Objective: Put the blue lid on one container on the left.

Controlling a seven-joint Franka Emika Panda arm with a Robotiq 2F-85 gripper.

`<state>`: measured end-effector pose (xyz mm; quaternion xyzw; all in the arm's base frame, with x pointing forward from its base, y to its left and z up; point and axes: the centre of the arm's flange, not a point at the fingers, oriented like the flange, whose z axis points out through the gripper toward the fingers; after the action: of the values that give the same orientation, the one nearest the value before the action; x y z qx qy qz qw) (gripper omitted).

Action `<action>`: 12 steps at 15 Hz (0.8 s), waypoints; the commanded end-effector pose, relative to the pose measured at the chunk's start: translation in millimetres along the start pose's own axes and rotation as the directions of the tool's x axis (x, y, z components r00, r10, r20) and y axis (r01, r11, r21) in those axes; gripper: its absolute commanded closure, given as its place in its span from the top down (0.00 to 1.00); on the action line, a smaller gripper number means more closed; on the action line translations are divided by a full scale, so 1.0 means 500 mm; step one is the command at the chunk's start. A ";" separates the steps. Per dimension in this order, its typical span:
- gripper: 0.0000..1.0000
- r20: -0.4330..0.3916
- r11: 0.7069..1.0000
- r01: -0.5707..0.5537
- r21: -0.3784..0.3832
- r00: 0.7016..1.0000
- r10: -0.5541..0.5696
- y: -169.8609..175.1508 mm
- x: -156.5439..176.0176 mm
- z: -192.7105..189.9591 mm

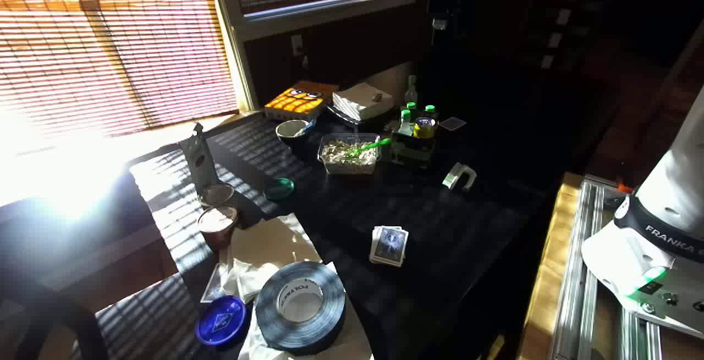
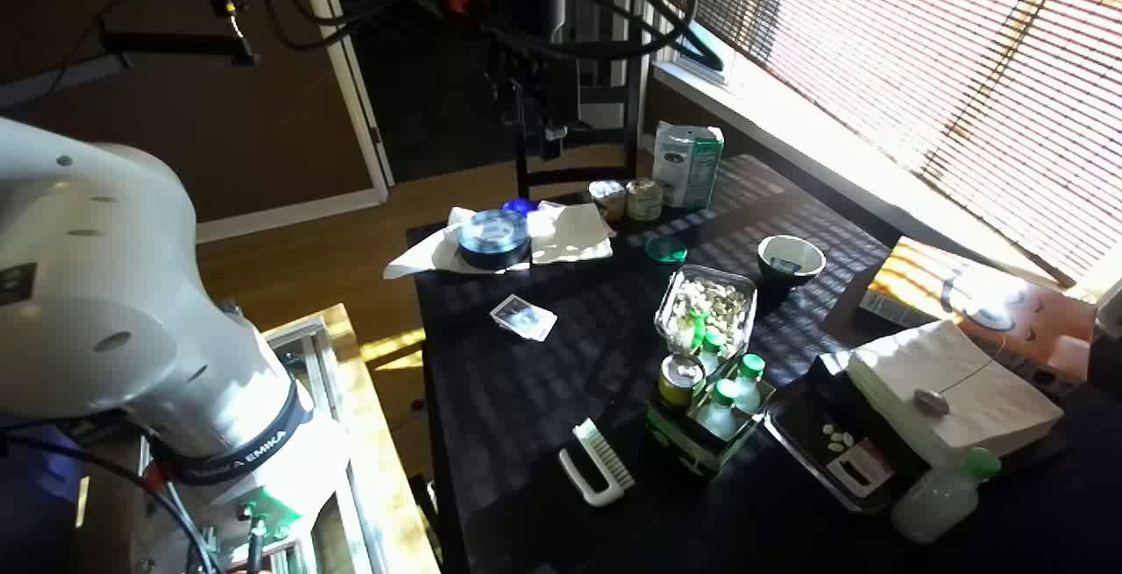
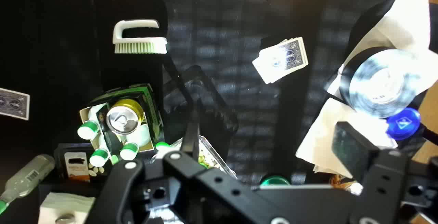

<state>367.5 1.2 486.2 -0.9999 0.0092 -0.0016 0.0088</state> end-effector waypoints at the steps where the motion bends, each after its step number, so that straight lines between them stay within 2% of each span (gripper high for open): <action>1: 1.00 0.000 1.000 0.000 0.000 1.000 0.000 0.000 0.000 0.000; 10: 1.00 0.000 1.000 0.000 0.000 1.000 0.000 0.000 0.000 0.000; 12: 1.00 -0.003 0.999 -0.032 -0.027 1.000 0.031 -0.030 0.010 0.002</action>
<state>367.6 1.7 486.2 -0.9999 0.0109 -0.0020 0.0085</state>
